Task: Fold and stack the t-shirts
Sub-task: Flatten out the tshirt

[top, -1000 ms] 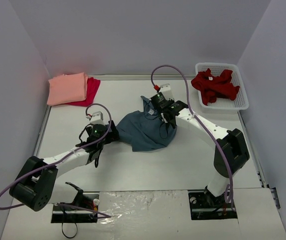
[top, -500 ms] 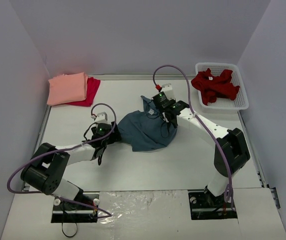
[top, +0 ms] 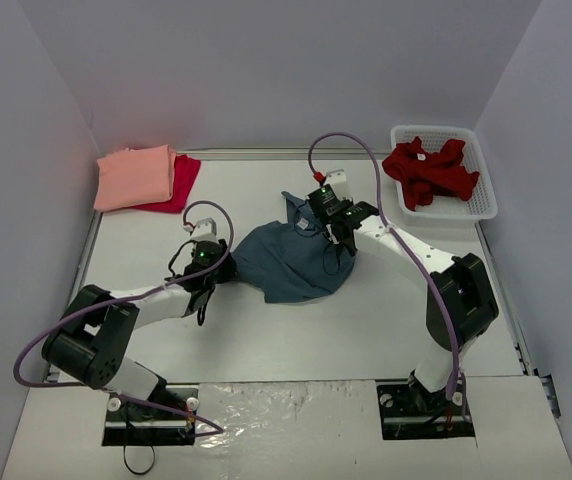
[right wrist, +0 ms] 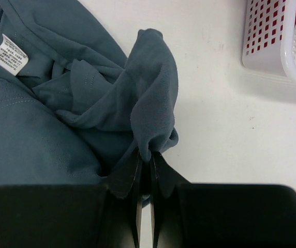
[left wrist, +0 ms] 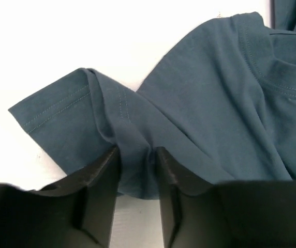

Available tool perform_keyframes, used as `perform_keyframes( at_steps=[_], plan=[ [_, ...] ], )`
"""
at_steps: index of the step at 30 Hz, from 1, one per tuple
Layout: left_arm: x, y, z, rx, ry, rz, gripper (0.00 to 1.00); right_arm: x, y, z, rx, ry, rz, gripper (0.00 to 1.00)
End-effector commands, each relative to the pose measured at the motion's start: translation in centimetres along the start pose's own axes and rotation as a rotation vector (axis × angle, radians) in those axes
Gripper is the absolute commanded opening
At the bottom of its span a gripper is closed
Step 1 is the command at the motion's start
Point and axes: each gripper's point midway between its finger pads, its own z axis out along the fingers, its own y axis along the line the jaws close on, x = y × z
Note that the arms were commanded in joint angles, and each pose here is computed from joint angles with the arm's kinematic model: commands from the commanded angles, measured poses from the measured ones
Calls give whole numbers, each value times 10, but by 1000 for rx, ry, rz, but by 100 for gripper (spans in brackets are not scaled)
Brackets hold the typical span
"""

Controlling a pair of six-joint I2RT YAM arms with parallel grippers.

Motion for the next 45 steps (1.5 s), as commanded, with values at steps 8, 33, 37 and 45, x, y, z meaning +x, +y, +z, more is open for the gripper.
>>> perform_keyframes(
  at_steps=[8,33,37,45],
  plan=[
    [-13,-19,6,47,-7,-11,2,0,-6,2,14,4,3,0],
    [-252,-53,-198,4,-507,56,2,-151,-65,-84,-80,-324,286,0],
    [-261,-40,-227,-31,-560,48,2,-140,-92,-89,-8,-330,312,0],
    [-258,-32,-240,-41,-560,60,2,-145,-111,-105,-11,-368,363,0]
  ],
)
